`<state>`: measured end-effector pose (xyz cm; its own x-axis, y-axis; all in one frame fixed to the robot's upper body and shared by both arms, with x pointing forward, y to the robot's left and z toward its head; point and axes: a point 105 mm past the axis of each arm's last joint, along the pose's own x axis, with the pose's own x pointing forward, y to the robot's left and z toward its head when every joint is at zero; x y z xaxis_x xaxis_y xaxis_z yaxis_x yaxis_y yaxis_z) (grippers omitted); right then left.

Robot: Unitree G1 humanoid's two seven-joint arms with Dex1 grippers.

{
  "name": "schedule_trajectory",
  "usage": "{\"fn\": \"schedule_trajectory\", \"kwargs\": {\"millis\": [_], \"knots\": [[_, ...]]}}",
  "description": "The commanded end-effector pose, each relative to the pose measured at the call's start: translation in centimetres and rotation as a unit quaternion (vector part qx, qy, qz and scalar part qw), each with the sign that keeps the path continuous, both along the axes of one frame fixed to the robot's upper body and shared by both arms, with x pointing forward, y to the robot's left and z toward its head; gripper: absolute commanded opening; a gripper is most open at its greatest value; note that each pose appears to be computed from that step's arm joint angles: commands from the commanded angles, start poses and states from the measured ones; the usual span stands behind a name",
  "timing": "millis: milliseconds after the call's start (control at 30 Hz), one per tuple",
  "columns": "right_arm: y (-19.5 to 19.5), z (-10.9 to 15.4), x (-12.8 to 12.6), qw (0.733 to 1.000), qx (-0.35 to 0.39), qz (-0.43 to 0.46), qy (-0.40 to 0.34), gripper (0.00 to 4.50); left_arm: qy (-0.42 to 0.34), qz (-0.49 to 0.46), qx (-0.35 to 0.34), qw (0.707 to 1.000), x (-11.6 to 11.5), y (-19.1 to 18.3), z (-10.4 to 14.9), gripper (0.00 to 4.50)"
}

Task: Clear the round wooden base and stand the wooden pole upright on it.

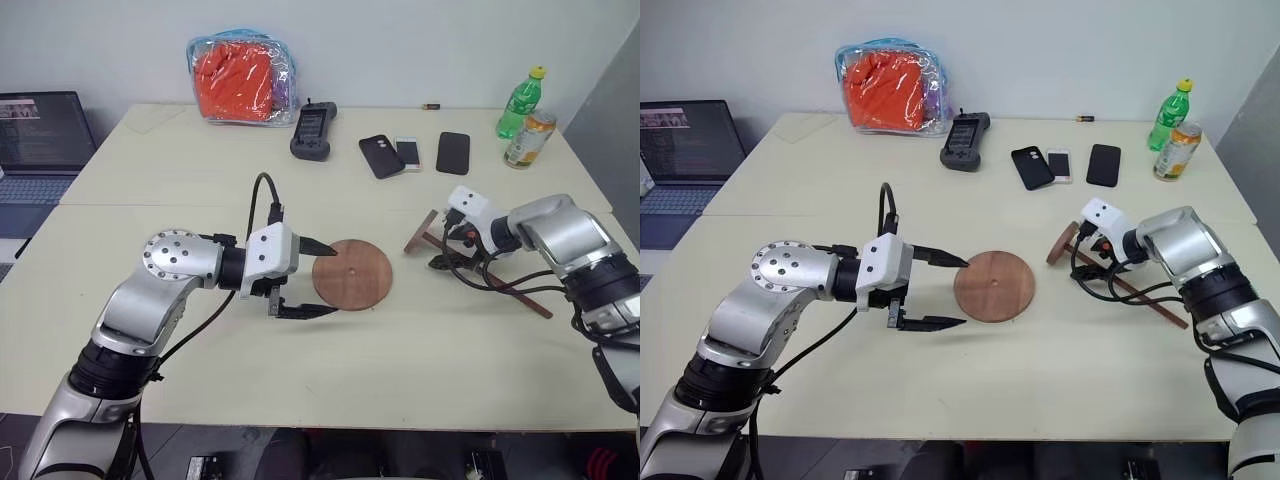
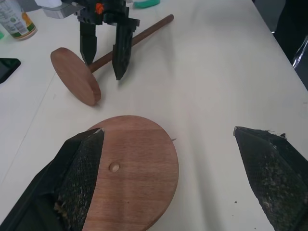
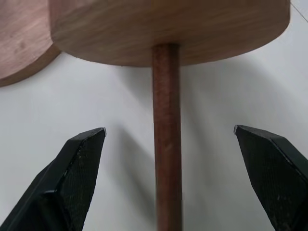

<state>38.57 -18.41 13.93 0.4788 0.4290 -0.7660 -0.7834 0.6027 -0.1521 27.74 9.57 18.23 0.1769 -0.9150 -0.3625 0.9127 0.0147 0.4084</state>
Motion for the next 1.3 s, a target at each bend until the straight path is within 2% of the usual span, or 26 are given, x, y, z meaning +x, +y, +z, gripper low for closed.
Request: {"fn": "schedule_trajectory", "kwargs": {"millis": [33, 133, 200, 300, 400, 600, 800, 900, 967, 1100, 1200, 1300], "knots": [[0.1, 0.8, 0.3, 1.000, -0.007, 0.016, 0.003, 3.63, -0.020, -0.010, -0.004, 1.000, -0.6, -0.5, 0.4, 4.50], [0.4, 0.9, 0.1, 1.000, -0.003, 0.022, 0.014, 2.89, -0.021, -0.007, -0.003, 1.000, -0.6, -0.5, 0.2, 4.50], [0.5, 1.1, 0.2, 1.000, 0.000, 0.022, 0.016, 2.87, -0.021, -0.007, -0.003, 1.000, -0.6, -0.5, 0.2, 4.50], [0.5, 1.5, 0.3, 1.000, 0.005, 0.019, 0.017, 2.37, -0.022, -0.006, -0.002, 1.000, -0.5, -0.4, 0.1, 4.50], [0.5, 1.8, 0.5, 1.000, 0.018, 0.009, 0.018, 1.59, -0.023, -0.005, 0.000, 1.000, -0.4, -0.4, 0.0, 4.50], [0.6, 3.2, 0.4, 0.998, 0.063, -0.017, 0.011, 0.32, -0.024, 0.013, 0.012, 1.000, 0.0, 0.6, -0.4, 4.50], [1.0, 3.8, -0.3, 0.997, 0.081, -0.020, 0.002, 0.22, -0.023, 0.023, 0.009, 0.999, 0.3, 1.0, -0.3, 4.50], [2.3, 6.6, -0.6, 0.992, 0.115, -0.001, -0.044, 0.22, -0.018, 0.046, 0.003, 0.999, 0.7, 1.9, -0.1, 4.50], [3.8, 9.3, -1.3, 0.984, 0.152, 0.026, -0.090, 0.22, -0.018, 0.072, 0.002, 0.997, 1.0, 3.0, 0.0, 4.50], [6.8, 13.5, -3.9, 0.953, 0.205, 0.101, -0.198, 0.22, -0.010, 0.132, -0.014, 0.991, 1.6, 5.3, 0.3, 4.50], [9.5, 16.8, -6.4, 0.888, 0.330, 0.142, -0.288, 0.22, -0.008, 0.190, -0.027, 0.981, 1.9, 7.7, 0.2, 4.50], [10.8, 18.1, -7.7, 0.829, 0.396, 0.151, -0.366, 0.22, 0.002, 0.216, -0.047, 0.975, 2.0, 8.8, 0.4, 4.50]]}}
